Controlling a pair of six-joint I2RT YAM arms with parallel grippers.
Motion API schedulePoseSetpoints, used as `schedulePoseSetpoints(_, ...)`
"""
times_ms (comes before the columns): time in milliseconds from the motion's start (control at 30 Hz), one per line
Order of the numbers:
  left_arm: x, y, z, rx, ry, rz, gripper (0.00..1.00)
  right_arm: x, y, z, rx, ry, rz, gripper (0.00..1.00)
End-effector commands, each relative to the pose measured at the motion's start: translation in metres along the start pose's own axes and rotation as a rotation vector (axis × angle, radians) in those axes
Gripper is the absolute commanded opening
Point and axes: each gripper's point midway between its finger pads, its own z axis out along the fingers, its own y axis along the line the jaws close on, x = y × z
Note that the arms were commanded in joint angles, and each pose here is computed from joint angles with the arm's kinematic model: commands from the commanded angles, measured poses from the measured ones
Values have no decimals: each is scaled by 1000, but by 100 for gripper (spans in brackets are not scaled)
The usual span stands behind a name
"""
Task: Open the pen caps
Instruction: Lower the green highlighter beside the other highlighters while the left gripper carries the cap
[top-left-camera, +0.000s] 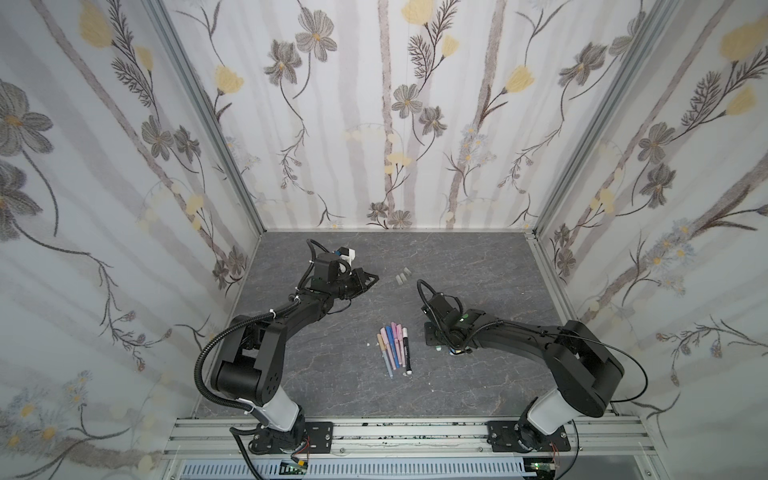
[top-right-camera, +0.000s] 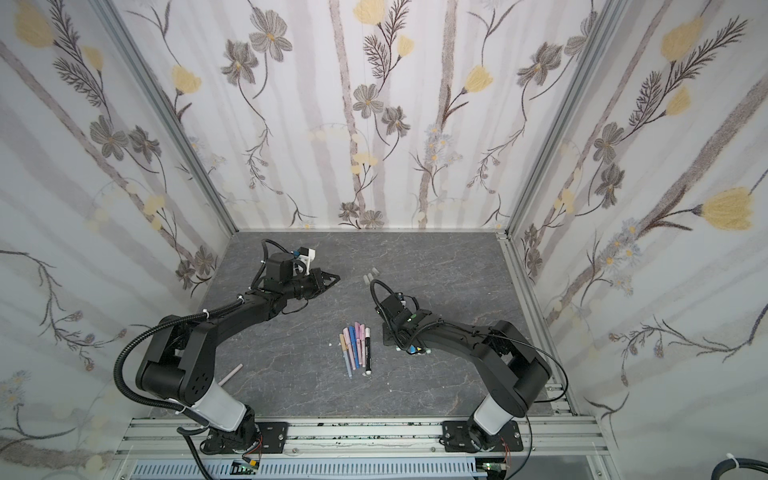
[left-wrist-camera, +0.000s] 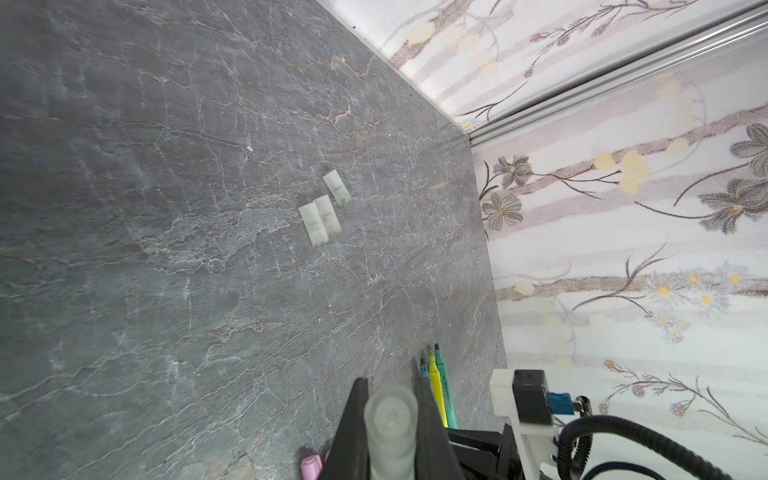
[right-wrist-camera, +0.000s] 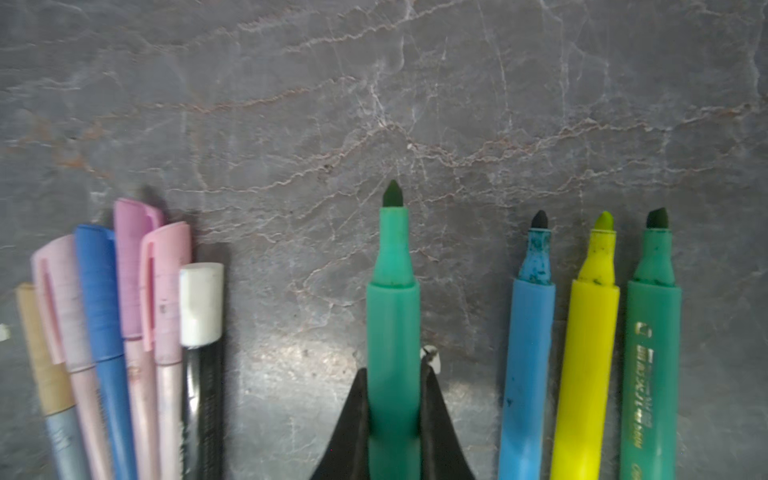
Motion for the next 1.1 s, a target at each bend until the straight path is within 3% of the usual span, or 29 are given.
schedulePoseSetpoints(0,2,3,-5,3,4,21,0,3,-21,3,136,12,-9,0)
schedulePoseSetpoints(233,4,11,-8,-8,11,15,0,6,-30,8,202,27,-37,3)
schedulePoseSetpoints(700,5,15,-5,-8,13,1,0,9,-32,8,207,33,-39,17)
schedulePoseSetpoints(1067,5,17,-3,-6,14,-10,0,6,-34,1,211,18,-39,22)
